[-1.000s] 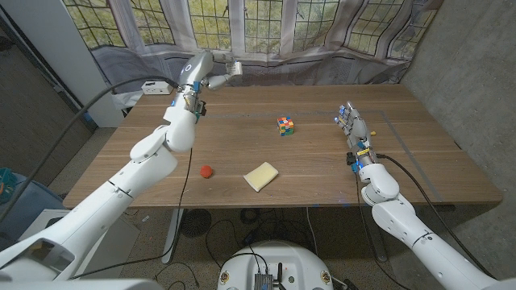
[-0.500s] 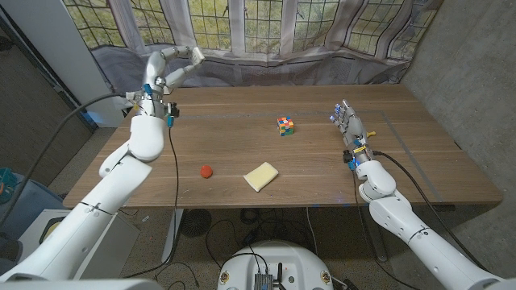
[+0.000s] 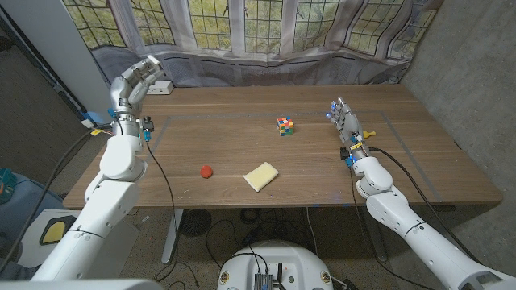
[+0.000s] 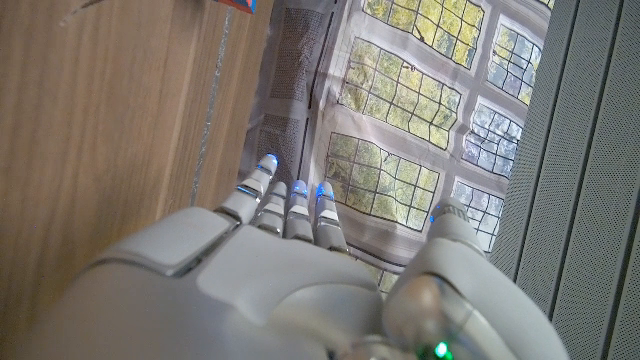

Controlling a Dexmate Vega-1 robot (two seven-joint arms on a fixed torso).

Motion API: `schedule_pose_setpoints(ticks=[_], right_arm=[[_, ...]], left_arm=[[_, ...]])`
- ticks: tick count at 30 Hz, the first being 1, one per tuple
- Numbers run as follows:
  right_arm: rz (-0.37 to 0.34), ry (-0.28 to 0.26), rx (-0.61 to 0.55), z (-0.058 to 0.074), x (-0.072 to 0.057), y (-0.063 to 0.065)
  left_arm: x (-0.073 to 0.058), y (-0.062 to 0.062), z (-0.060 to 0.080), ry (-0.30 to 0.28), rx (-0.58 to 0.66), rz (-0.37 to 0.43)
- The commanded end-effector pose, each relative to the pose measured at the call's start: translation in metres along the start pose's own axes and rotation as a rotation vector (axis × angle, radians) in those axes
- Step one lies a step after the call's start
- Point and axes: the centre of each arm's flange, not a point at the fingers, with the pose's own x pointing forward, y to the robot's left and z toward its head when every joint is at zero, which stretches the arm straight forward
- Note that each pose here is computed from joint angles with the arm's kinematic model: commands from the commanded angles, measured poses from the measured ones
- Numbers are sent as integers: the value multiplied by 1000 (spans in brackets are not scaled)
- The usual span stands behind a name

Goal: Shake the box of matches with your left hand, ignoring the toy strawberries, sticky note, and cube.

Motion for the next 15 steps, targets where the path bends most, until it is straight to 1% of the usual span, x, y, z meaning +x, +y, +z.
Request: schedule_pose_setpoints(ticks=[1,4,6,7,8,9,10,11,13,15], right_arm=[[4,-24,-1,6,3,1],[6,-22,-3,6,3,1],[7,-21,-4,6,3,1],[10,-22,-5,6,3,0],[5,-20,1,5,3,0],[4,-21,3,5,3,0],[4,-21,3,5,3,0],[2,-20,7,4,2,1],[0,-19,4,3,1,0],[-5,-19,6,3,-1,-1]], left_arm=[[-49,65,-52,99,-250,260],[-59,70,-67,126,-318,320],[-61,71,-70,127,-332,335],[-60,70,-69,118,-315,328],[-56,65,-61,91,-260,315],[-53,62,-56,74,-228,307],[-53,62,-55,74,-225,308],[-47,55,-44,33,-169,290],[-42,45,-33,-4,-109,282],[-34,32,-24,-42,-79,256]])
